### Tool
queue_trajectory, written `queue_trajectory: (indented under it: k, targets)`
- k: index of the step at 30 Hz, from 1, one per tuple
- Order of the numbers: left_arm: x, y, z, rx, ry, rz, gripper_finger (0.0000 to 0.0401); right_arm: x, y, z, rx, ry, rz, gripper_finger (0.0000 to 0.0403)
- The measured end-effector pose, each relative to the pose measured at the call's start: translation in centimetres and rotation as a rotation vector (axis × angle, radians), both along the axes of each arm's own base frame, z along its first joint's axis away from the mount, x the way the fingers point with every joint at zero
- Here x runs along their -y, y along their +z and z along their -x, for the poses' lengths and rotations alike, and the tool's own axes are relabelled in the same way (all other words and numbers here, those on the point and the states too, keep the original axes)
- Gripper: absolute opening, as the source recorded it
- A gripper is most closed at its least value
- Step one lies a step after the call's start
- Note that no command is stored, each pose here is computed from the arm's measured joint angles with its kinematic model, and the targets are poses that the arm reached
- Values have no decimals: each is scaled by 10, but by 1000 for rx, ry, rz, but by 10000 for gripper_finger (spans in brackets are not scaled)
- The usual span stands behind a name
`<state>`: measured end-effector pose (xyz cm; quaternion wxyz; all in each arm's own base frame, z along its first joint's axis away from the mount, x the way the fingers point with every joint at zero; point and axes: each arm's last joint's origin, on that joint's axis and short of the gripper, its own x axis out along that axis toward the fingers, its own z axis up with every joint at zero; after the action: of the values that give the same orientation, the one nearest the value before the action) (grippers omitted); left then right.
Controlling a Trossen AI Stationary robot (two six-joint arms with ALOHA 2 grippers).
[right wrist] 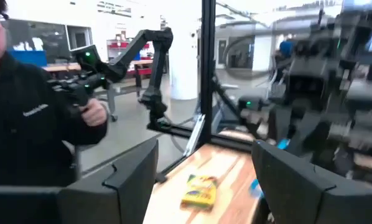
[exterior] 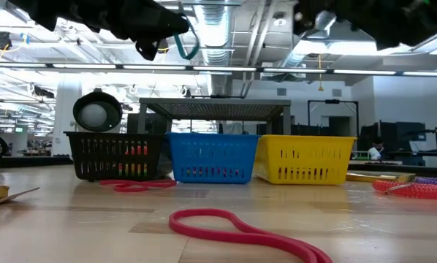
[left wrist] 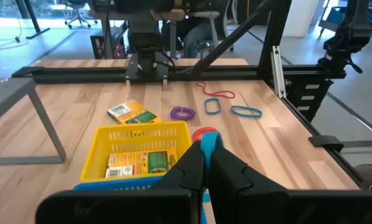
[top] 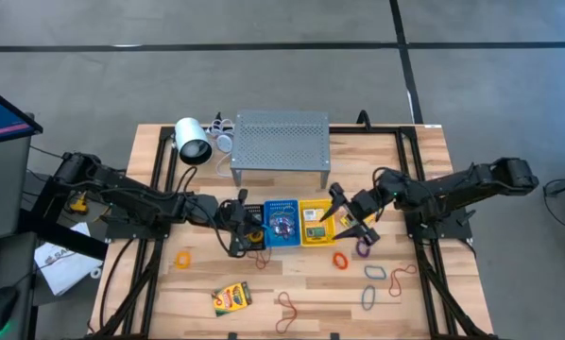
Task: Pick & Place Office Desk Supplies
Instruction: Put the blue rubber band into the blue basket
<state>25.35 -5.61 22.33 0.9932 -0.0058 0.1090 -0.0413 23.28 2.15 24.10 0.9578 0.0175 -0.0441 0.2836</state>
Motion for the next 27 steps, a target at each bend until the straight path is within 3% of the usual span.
queue_trajectory:
  k: [6,14,27]
  targets:
    - [-5,-8,-8,-19,23,-2,5,-3,-12,19,-16,25,-38,255]
    - [-12,-20,-40,-88,16,3,5,-9,-21,46,128,41,-47,255]
    - [-26,-46,-70,-295,71,-13,5,-18,-37,53,80,30,-84,255]
